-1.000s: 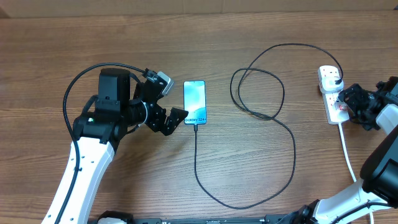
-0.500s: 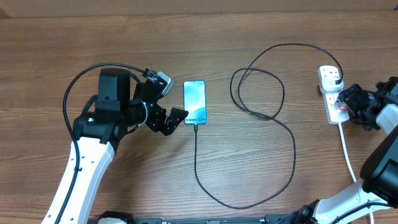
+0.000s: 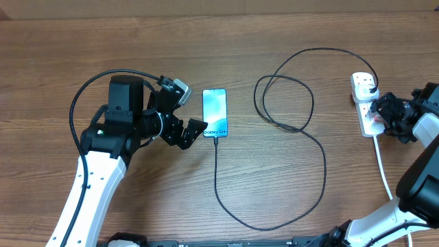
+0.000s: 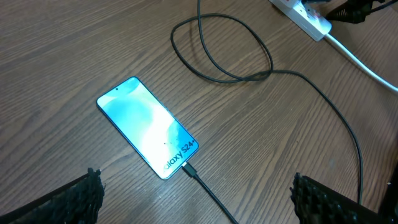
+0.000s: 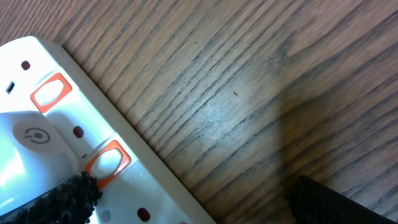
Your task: Plug charger to phone and switch on socket
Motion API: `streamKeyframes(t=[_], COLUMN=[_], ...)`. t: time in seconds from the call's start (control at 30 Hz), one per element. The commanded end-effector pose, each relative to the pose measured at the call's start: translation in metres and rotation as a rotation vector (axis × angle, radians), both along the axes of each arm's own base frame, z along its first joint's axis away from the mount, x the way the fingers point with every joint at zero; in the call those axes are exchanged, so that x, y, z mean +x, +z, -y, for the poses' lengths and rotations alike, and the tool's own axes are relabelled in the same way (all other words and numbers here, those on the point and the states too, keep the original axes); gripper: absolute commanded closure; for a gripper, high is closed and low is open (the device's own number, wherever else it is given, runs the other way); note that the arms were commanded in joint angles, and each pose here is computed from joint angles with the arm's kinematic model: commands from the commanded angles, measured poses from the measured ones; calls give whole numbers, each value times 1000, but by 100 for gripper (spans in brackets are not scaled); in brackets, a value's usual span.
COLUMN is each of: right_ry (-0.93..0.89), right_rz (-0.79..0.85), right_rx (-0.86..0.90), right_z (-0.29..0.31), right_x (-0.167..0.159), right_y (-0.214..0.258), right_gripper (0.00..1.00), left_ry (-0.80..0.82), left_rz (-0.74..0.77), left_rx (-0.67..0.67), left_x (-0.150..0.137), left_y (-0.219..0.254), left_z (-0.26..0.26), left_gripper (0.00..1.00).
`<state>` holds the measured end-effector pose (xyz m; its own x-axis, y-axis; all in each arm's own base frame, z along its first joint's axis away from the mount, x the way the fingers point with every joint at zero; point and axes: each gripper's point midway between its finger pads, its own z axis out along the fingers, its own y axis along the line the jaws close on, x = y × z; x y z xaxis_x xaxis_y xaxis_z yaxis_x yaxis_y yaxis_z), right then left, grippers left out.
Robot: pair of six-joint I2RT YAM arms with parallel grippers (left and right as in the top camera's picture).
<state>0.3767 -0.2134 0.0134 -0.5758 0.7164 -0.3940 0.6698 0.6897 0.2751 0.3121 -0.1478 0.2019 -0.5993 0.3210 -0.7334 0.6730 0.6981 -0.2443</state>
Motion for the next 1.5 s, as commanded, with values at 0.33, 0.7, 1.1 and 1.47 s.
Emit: streamKeyframes(t=[0.33, 0.7, 1.1, 1.47], right_ry=[11, -34, -9, 22], right_rz=[-33, -12, 10, 3], right_rx=[41, 28, 45, 90], right_z=[1, 24, 17, 4], right_x=[2, 0, 7, 12], right_y=[0, 11, 12, -2], right_gripper=[0, 0, 0, 0], left_ry=[-35, -35, -35, -35], left_rz=[16, 18, 31, 35], left_rx=[-1, -1, -3, -4], left_x=[-1, -1, 1, 2], left_y=[0, 1, 3, 3], left_z=[4, 4, 4, 4], left_gripper=[0, 1, 1, 0])
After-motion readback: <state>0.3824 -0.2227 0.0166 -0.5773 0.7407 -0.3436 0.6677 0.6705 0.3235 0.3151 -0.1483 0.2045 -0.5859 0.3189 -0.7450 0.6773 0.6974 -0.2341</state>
